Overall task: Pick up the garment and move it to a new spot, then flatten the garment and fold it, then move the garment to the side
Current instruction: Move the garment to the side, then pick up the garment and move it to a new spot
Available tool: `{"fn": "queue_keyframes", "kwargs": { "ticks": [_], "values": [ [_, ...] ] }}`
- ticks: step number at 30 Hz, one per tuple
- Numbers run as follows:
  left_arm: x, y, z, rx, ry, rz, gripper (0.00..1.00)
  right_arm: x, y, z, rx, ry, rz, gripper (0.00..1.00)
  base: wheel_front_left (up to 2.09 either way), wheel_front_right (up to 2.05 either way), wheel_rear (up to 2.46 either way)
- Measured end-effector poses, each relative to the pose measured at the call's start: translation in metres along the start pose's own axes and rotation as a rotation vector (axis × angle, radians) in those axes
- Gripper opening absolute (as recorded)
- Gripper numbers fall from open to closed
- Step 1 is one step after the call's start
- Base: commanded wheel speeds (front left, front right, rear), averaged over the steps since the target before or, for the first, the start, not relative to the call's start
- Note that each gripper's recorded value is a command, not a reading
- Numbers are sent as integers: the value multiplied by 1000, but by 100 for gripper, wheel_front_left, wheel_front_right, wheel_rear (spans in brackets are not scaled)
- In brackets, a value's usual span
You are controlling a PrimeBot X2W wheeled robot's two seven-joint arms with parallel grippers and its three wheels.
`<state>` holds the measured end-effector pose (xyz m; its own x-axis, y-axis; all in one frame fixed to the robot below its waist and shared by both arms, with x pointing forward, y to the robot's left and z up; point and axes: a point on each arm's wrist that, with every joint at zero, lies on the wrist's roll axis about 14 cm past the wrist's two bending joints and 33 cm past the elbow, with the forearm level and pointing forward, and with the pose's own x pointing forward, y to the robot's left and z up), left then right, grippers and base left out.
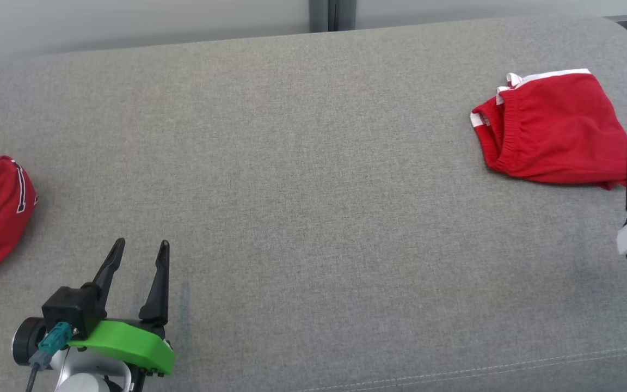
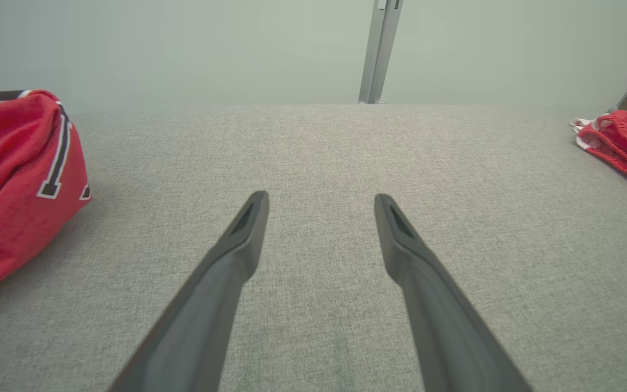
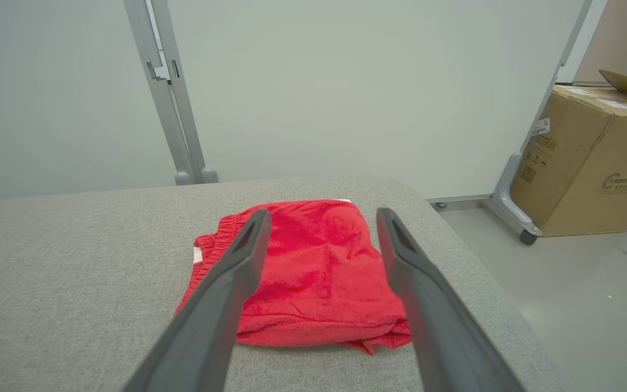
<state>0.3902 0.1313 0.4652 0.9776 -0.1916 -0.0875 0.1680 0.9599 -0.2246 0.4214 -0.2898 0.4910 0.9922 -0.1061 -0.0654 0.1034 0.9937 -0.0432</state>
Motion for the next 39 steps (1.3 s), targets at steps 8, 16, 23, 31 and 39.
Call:
{"fn": "queue_keyframes", "kwargs": {
  "ticks": [8,16,23,31,39],
  "values": [
    [-8,-6,6,-12,-25,4,100,-31,15,-12,57,9,-11,100,0,0,0],
    [-17,8,13,-4,-47,54,100,-50,55,-22,90,20,52,100,0,0,0],
    [-23,18,19,-1,-67,89,100,-54,73,-7,56,-34,105,100,0,0,0],
    [-32,23,20,-30,-78,130,100,-52,95,-2,33,-55,171,100,0,0,0],
    [-62,64,25,-40,-110,285,100,-50,159,2,14,-74,365,100,0,0,0]
  ]
}}
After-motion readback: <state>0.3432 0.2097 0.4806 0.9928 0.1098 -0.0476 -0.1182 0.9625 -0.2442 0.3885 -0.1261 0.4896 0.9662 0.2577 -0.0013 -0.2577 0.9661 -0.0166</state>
